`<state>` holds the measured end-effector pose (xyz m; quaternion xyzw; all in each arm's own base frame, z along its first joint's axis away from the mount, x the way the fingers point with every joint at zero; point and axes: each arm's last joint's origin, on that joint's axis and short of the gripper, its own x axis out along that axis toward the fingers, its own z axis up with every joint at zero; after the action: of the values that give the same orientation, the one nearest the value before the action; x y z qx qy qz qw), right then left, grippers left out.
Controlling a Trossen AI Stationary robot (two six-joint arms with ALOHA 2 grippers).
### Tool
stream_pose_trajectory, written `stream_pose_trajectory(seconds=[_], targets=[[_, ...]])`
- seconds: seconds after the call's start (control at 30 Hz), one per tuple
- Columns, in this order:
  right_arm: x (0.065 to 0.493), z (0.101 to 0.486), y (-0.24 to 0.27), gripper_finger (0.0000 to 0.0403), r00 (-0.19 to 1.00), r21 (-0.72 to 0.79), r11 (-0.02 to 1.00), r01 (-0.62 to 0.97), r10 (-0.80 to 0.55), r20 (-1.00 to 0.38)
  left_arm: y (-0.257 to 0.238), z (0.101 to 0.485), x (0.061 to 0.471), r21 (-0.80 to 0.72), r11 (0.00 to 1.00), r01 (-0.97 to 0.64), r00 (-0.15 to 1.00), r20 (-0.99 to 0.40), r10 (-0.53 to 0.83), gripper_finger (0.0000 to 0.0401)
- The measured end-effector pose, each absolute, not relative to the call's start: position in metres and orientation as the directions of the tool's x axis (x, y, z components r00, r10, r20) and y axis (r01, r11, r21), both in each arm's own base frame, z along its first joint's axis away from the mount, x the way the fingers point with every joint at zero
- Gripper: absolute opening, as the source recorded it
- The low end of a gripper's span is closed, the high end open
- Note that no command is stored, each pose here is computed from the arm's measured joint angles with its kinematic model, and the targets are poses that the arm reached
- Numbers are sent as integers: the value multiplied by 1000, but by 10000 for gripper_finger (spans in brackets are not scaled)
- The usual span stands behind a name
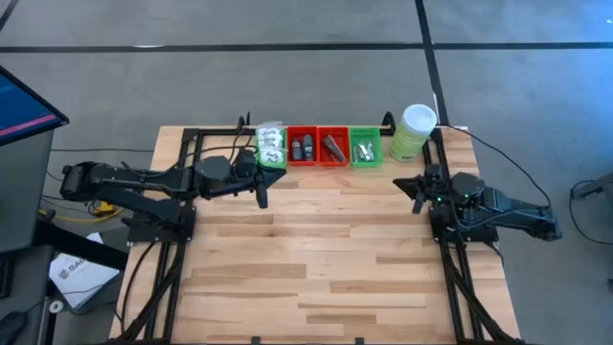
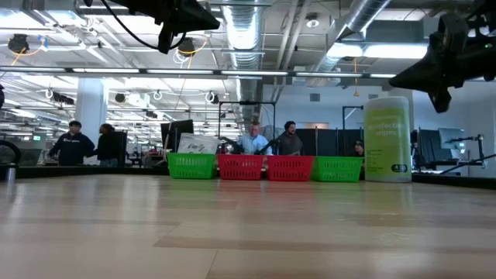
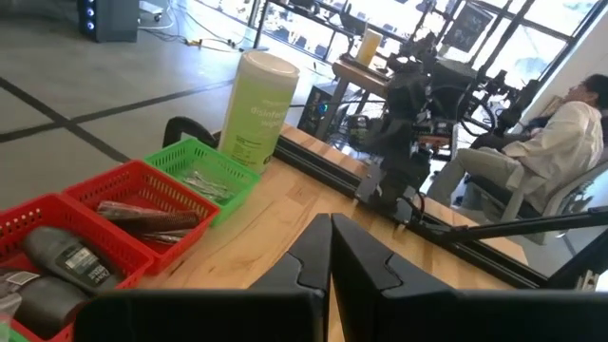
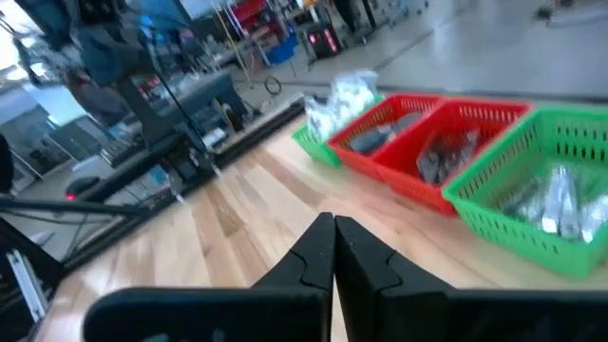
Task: Pick & Place Travel size toiletries
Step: Return to Home Position
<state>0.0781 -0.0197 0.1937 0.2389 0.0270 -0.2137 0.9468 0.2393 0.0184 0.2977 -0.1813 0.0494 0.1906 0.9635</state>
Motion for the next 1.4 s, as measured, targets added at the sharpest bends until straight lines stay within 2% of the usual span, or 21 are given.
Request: stream_pose_trajectory(seconds=[0.27,0.53,0.73,0.97,1.13,1.4], targets=[[83,175,-20,0,905,429,797,425,-376,-198,18,297,239,-329,862,-386,922,-167,349,1],[95,170,-19,0,938,477,832,282,-344,45,18,297,239,-331,865,-377,926,-168,339,1],[97,169,-19,0,939,468,834,292,-344,28,18,297,239,-331,865,-377,926,-168,339,1],[97,168,-19,0,939,576,772,268,-343,23,18,297,239,-330,867,-375,926,-168,337,1],[97,168,-18,0,942,584,769,259,-335,23,17,297,239,-257,927,-273,957,-168,235,1],[97,168,-18,0,943,586,768,258,-333,23,26,260,213,-316,892,-322,938,-237,254,1]])
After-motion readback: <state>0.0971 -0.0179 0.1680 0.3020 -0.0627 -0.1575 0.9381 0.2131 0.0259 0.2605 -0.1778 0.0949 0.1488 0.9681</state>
